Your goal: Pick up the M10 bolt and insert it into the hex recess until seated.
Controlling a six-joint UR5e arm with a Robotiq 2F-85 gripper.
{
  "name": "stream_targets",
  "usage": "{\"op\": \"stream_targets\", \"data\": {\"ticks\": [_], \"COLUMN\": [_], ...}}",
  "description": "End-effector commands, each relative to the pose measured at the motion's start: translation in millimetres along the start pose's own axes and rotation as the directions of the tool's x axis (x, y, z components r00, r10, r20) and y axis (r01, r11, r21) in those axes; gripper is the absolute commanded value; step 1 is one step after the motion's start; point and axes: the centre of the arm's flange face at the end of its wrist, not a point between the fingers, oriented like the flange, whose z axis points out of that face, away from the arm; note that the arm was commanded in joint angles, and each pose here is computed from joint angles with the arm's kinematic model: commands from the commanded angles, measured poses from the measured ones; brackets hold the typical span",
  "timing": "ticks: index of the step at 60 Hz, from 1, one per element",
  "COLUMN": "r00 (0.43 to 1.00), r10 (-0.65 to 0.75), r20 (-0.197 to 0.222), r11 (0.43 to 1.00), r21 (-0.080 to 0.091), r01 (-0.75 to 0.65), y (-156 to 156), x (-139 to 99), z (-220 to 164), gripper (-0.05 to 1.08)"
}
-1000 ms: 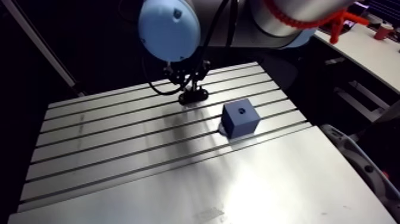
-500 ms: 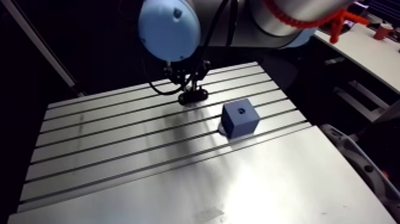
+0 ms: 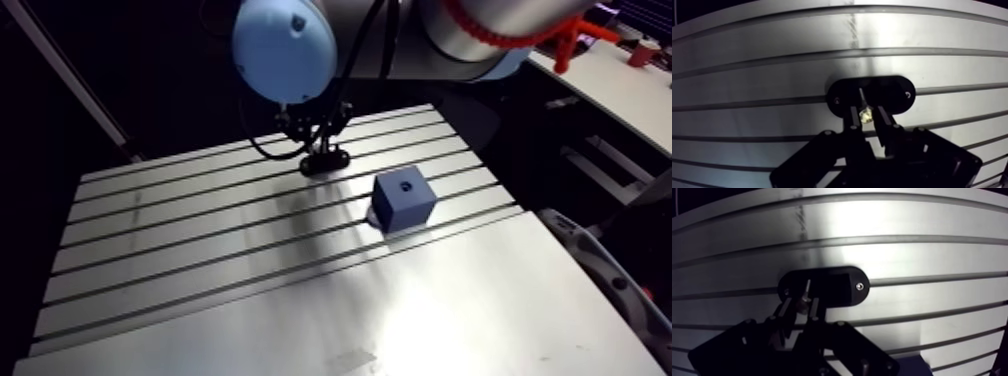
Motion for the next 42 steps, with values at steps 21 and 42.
{"op": "stream_targets", "data": {"ticks": [21, 42], "r00": [1.0, 1.0], "r10": [-0.005, -0.008], "r20": [-0.002, -0.017], "r11": [1.0, 1.0], "r21": [0.0, 0.001], "r01": [0.005, 0.008], "y": [-0.4, -0.6], "x": [0.3, 2.2], "z": [-0.6, -8.6], "gripper": [0.73, 0.75]}}
